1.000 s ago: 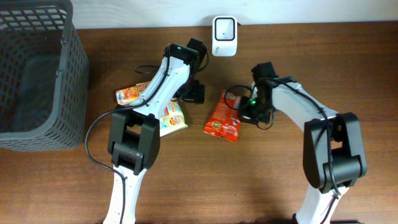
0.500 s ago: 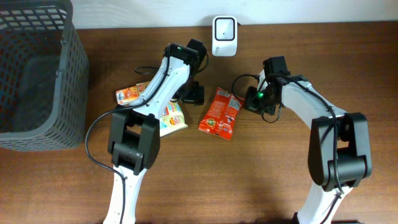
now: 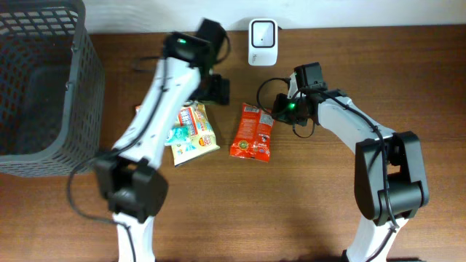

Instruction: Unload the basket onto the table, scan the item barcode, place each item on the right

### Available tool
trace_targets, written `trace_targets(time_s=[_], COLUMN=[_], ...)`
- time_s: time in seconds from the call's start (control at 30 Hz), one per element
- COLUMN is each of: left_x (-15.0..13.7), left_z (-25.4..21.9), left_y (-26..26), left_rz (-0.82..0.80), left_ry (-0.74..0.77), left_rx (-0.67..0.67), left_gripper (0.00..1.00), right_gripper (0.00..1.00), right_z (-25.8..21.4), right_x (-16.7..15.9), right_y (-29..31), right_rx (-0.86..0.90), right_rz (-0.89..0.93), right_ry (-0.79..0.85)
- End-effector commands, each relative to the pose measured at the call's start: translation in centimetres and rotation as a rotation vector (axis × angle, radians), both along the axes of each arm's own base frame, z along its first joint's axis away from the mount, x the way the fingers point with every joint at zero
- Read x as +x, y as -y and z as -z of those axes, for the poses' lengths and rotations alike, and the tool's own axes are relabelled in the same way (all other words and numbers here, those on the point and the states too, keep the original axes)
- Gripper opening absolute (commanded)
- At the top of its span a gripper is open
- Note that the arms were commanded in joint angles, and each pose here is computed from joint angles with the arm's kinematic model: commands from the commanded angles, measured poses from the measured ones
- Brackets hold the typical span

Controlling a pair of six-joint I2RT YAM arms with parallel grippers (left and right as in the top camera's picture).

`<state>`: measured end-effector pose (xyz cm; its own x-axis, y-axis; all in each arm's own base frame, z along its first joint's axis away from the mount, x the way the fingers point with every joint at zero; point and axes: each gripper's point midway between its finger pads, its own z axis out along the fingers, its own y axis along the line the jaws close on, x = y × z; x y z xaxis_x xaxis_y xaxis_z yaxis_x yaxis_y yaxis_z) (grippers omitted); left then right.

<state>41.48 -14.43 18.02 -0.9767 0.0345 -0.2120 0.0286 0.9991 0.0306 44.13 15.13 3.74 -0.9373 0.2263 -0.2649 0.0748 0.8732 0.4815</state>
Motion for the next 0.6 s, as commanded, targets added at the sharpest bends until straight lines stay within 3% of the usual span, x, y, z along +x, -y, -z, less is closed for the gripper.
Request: trace_targets(time_s=[0.0, 0.3, 0.57], left_x=[-0.9, -1.8, -2.3], left_z=[-4.6, -6.2, -6.1], left_y=[-2.6, -8.3, -8.5], left_rz=[-0.038, -0.159, -0.162], left_ry=[0.076, 0.073, 0.053], left_rx=[-0.028, 0.016, 0.023], left_gripper=[0.99, 0.99, 0.99], right_gripper=[0.08, 0.04, 0.04], right_z=[0.2, 0.6, 3.2], right_x=[0.2, -4.7, -4.4], right_y=[0.2, 4.3, 1.1], right_rx=[-0.017, -0.035, -0.051], right_rz=[-0.014, 0.082, 0.130], right_ry=[0.006, -0.305, -0.289])
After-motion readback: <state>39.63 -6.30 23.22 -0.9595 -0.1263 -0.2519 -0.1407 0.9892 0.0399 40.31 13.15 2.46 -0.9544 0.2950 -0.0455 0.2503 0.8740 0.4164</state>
